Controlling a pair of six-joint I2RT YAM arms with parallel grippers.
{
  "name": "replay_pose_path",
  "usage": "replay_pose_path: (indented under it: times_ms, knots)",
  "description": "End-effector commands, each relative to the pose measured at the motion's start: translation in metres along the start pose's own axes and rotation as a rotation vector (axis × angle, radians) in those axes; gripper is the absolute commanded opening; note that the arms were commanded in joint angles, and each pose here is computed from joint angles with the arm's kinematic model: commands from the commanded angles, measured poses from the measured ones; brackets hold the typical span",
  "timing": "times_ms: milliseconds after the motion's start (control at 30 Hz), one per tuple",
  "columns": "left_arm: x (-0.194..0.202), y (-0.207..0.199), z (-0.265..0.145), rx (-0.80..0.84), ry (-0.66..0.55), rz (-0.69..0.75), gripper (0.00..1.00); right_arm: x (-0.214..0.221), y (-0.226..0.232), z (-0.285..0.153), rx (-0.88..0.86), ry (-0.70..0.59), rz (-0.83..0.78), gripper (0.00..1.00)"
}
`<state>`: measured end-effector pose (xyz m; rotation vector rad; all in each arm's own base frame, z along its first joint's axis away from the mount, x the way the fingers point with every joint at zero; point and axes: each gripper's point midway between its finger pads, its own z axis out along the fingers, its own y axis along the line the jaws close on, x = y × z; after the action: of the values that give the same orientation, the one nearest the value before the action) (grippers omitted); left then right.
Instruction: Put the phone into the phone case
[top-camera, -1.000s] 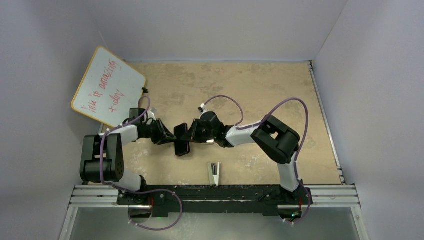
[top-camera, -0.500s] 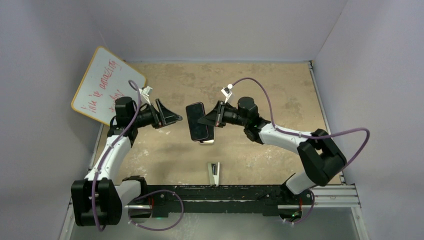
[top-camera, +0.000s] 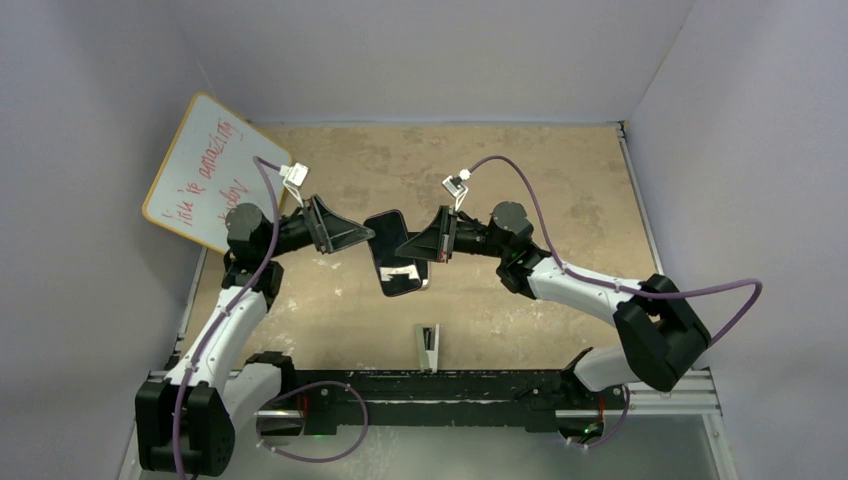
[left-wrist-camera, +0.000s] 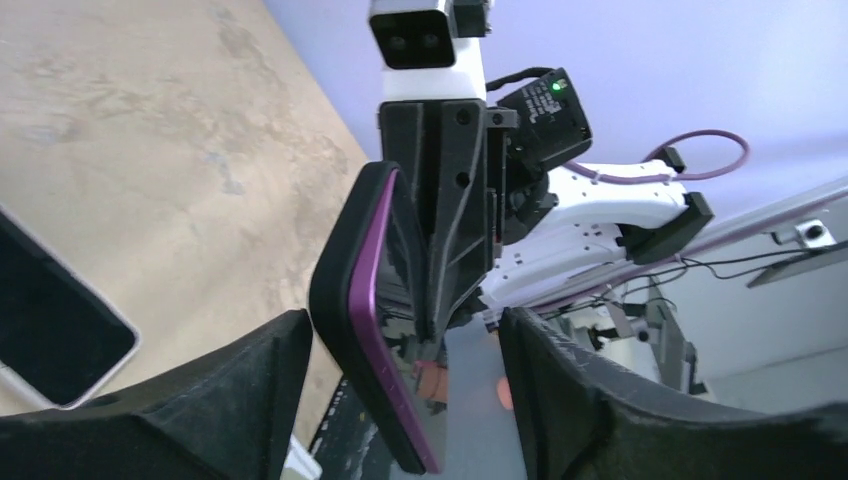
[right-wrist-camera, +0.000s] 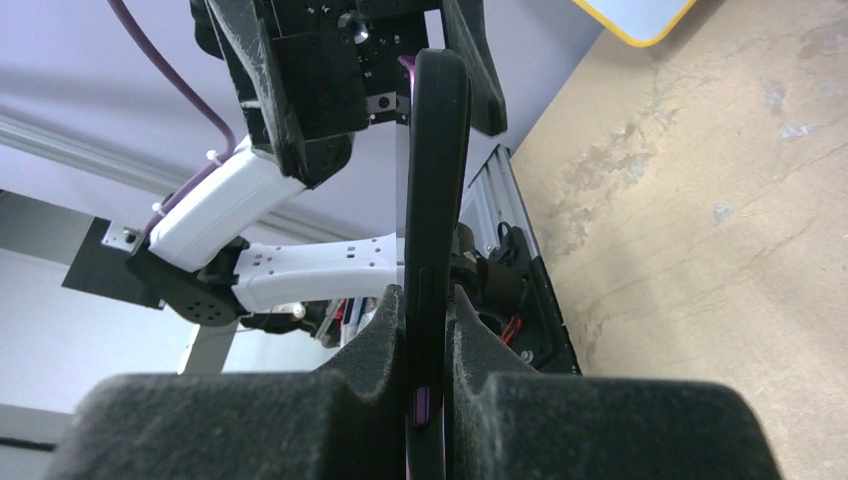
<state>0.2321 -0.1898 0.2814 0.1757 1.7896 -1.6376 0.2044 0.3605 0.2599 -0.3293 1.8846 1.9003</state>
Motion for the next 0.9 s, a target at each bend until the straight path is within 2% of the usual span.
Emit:
replay_pose_path:
  times_ms: [0,67,200,233,367,433,500,533,567,600,633,700,767,867]
  knots:
    - [0.001,-0.022,0.014,0.089,-0.007,0.018,0.66,-0.004,0.047,-0.004,-0.142,-0.004,-0.083,0.00]
    - [0.002,-0.025,0.016,0.102,-0.015,0.004,0.50,-0.004,0.048,-0.005,-0.148,-0.007,-0.081,0.00]
    - [-0.002,-0.030,0.016,0.102,-0.036,-0.015,0.07,-0.003,0.040,-0.006,-0.117,-0.026,-0.083,0.00]
    - [-0.003,-0.029,0.016,0.090,-0.037,-0.021,0.00,-0.002,0.038,-0.007,-0.108,-0.026,-0.082,0.00]
    - [-0.010,-0.018,0.016,-0.030,-0.054,0.001,0.00,-0.003,0.034,-0.005,-0.089,-0.027,-0.077,0.00]
    - [-0.010,-0.012,0.014,-0.095,-0.051,0.016,0.00,-0.003,0.039,-0.004,-0.109,-0.021,-0.077,0.05]
    - [-0.007,-0.016,0.013,-0.080,-0.025,0.016,0.00,-0.006,0.044,-0.002,-0.116,-0.022,-0.075,0.08]
    - [-0.005,-0.021,0.013,-0.052,-0.010,0.010,0.00,-0.007,0.044,-0.001,-0.115,-0.023,-0.070,0.01]
    - [-0.005,-0.030,0.013,-0.012,-0.001,0.026,0.00,-0.008,0.046,-0.001,-0.119,-0.026,-0.065,0.00]
    - [-0.003,-0.036,0.013,0.013,0.009,0.021,0.04,-0.009,0.050,-0.001,-0.130,-0.030,-0.059,0.00]
    - [-0.002,-0.040,0.011,0.026,0.011,0.031,0.17,-0.010,0.054,-0.002,-0.147,-0.039,-0.056,0.00]
    - [-0.003,-0.048,0.008,0.037,-0.001,0.053,0.51,-0.013,0.064,-0.005,-0.183,-0.058,-0.045,0.00]
    - [-0.003,-0.053,0.006,0.047,-0.015,0.071,0.60,-0.017,0.075,-0.006,-0.220,-0.073,-0.045,0.00]
    - [-0.004,-0.061,0.005,0.073,-0.027,0.061,0.61,-0.015,0.083,-0.009,-0.259,-0.067,-0.021,0.00]
